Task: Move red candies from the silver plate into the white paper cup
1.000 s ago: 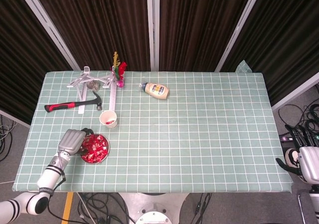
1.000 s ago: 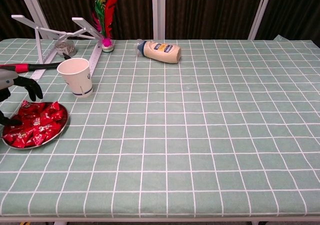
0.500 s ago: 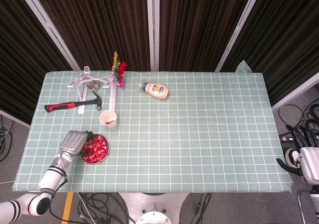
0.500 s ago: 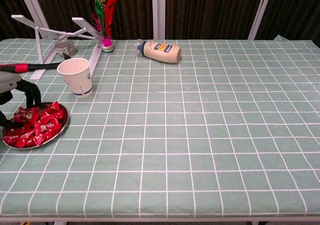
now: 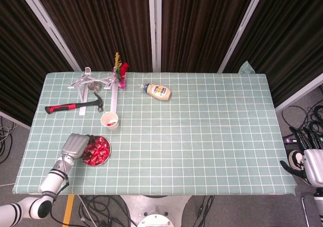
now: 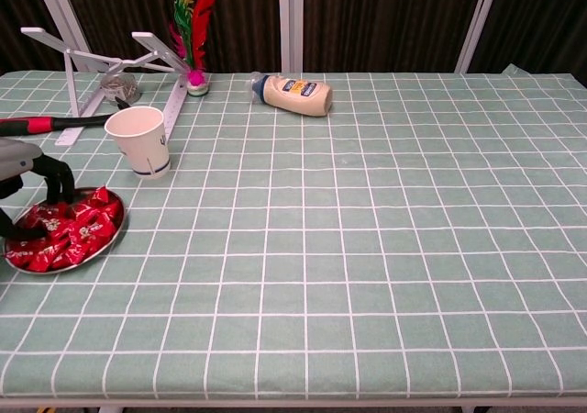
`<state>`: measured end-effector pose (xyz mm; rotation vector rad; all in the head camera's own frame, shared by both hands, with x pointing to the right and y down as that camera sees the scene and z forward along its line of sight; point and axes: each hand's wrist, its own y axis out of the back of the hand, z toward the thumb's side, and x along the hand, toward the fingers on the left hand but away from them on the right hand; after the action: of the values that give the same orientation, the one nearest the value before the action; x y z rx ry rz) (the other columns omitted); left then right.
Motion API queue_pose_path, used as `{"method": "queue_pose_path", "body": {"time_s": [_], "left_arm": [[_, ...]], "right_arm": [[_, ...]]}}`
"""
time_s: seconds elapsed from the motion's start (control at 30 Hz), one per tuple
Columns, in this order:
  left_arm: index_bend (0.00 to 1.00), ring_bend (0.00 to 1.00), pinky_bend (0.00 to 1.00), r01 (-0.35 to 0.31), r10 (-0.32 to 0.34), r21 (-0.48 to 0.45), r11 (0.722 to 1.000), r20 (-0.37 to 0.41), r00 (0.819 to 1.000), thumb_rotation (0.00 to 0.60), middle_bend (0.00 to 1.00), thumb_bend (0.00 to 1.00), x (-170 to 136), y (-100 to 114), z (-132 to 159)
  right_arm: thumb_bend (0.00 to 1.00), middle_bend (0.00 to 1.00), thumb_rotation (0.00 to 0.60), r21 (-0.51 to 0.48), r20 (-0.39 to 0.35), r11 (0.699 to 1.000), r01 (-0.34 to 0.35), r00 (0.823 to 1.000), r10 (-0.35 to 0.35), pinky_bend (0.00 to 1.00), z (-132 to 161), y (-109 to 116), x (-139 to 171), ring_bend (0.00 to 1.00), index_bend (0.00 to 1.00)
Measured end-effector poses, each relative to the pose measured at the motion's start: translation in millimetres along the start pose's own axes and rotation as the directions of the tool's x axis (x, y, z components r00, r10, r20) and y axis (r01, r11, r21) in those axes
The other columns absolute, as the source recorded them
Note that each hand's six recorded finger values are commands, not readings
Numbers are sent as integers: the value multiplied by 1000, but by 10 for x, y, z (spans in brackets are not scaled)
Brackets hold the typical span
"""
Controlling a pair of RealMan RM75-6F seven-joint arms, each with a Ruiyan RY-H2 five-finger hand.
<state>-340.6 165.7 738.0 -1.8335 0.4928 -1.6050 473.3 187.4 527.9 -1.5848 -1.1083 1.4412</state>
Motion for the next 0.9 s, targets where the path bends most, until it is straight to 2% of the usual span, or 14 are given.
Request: {"method": "queue_pose_path", "body": {"time_s": [0.17,0.5,0.7,0.9], "left_arm": [[491,928,1000,5,-5,15,1000,7,1000,600,548,233,34,-41,25],[632,947,1000,-10,10,-3,1000,28,1000,600,685,311,68,-70,73],[662,951,1000,-13,14,-34,999,39,999,600,719,400,60,-59,86],[682,957,1000,-35,40,-89,995,55,998,600,745,453,12,60,100]], "right_arm": [[112,145,600,-1,0,1000,-1,1000,1,140,-2,-2,2,0,80],[111,145,600,-2,1,1000,0,1000,0,146,-5,6,5,0,80],[109,145,600,-4,1,1000,1,1000,-1,149,-10,10,7,0,80],[108,145,600,-6,-1,1000,0,1000,0,153,-9,11,2,0,80]]}}
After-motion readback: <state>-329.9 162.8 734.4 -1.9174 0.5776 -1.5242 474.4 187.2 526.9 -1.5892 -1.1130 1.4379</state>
